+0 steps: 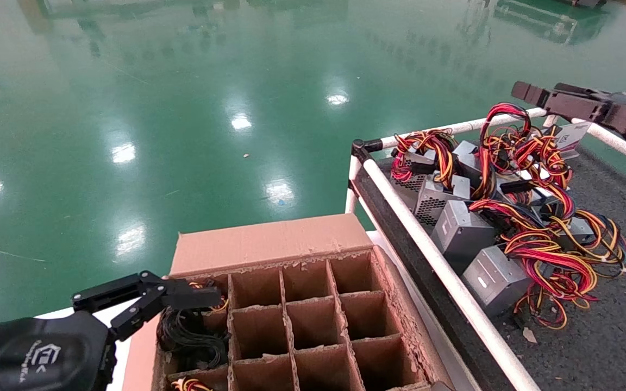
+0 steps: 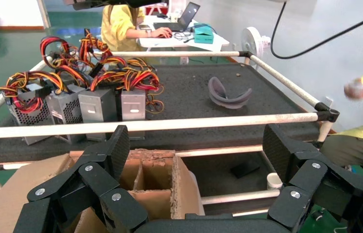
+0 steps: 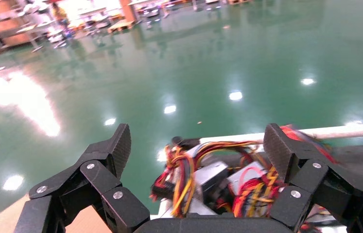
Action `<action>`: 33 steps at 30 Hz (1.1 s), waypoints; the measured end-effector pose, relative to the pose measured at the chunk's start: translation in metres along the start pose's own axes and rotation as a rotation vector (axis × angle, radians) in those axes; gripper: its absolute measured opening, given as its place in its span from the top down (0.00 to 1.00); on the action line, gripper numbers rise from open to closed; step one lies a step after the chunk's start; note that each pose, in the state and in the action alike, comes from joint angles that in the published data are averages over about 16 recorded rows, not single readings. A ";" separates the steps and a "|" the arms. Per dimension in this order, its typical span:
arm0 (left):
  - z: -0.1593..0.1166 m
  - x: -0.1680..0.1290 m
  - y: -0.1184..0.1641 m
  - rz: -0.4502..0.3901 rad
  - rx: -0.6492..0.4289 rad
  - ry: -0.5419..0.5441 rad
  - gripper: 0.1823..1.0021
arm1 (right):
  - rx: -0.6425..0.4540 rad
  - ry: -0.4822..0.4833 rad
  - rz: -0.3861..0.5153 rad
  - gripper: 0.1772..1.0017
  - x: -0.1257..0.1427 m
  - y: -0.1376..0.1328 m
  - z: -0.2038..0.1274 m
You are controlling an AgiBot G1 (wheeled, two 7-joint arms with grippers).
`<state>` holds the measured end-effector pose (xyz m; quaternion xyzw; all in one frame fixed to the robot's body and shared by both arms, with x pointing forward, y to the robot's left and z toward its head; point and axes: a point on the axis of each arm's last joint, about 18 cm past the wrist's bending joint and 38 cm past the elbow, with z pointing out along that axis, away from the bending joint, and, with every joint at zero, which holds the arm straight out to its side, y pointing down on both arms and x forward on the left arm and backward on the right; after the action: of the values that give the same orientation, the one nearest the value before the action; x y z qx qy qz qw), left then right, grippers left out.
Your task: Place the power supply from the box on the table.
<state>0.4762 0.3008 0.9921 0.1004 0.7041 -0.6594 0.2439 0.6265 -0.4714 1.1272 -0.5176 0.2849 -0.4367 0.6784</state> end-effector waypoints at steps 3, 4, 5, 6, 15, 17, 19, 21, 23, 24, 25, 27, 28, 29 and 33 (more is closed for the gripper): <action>0.000 0.000 0.000 0.000 0.000 0.000 0.00 | 0.002 -0.042 -0.025 0.04 -0.009 0.004 -0.001; 0.000 0.000 0.000 0.000 0.000 0.000 0.00 | 0.002 -0.056 -0.033 0.03 -0.013 0.005 -0.001; 0.000 0.000 0.000 0.000 0.000 0.000 0.00 | 0.003 -0.071 -0.041 0.03 -0.016 0.007 -0.002; 0.000 0.000 0.000 0.000 0.000 0.000 0.00 | 0.003 -0.086 -0.049 0.02 -0.019 0.008 -0.002; 0.000 0.000 0.000 0.000 0.000 0.000 0.00 | 0.001 -0.228 -0.117 0.00 -0.054 0.023 -0.009; 0.000 0.000 0.000 0.000 0.000 0.000 0.00 | -0.001 -0.261 -0.131 0.00 -0.063 0.026 -0.011; 0.000 0.000 0.000 0.000 0.000 0.000 0.00 | -0.002 -0.295 -0.145 0.00 -0.072 0.030 -0.013; 0.000 0.000 0.000 0.000 0.000 0.000 0.00 | -0.004 -0.331 -0.158 0.00 -0.081 0.034 -0.016; 0.000 0.000 0.000 0.000 0.000 0.000 0.00 | -0.006 -0.366 -0.170 0.00 -0.090 0.038 -0.019; 0.000 0.000 0.000 0.000 0.000 0.000 0.00 | -0.008 -0.384 -0.176 0.00 -0.095 0.040 -0.020; 0.000 0.000 0.000 0.000 0.000 0.000 0.00 | -0.009 -0.403 -0.182 0.00 -0.099 0.042 -0.022; 0.000 0.000 0.000 0.000 0.000 0.000 0.00 | -0.012 -0.440 -0.193 0.00 -0.109 0.047 -0.025; 0.000 0.000 0.000 0.000 0.000 0.000 0.00 | -0.013 -0.459 -0.199 0.00 -0.114 0.049 -0.027; 0.000 0.000 0.000 0.000 0.000 0.000 0.00 | -0.015 -0.478 -0.204 0.00 -0.119 0.051 -0.029; 0.000 0.000 0.000 0.000 0.000 0.000 0.00 | -0.021 -0.556 -0.224 0.00 -0.139 0.060 -0.038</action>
<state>0.4762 0.3008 0.9921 0.1004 0.7041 -0.6594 0.2439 0.5489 -0.3600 1.0496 -0.6524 0.0339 -0.3474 0.6727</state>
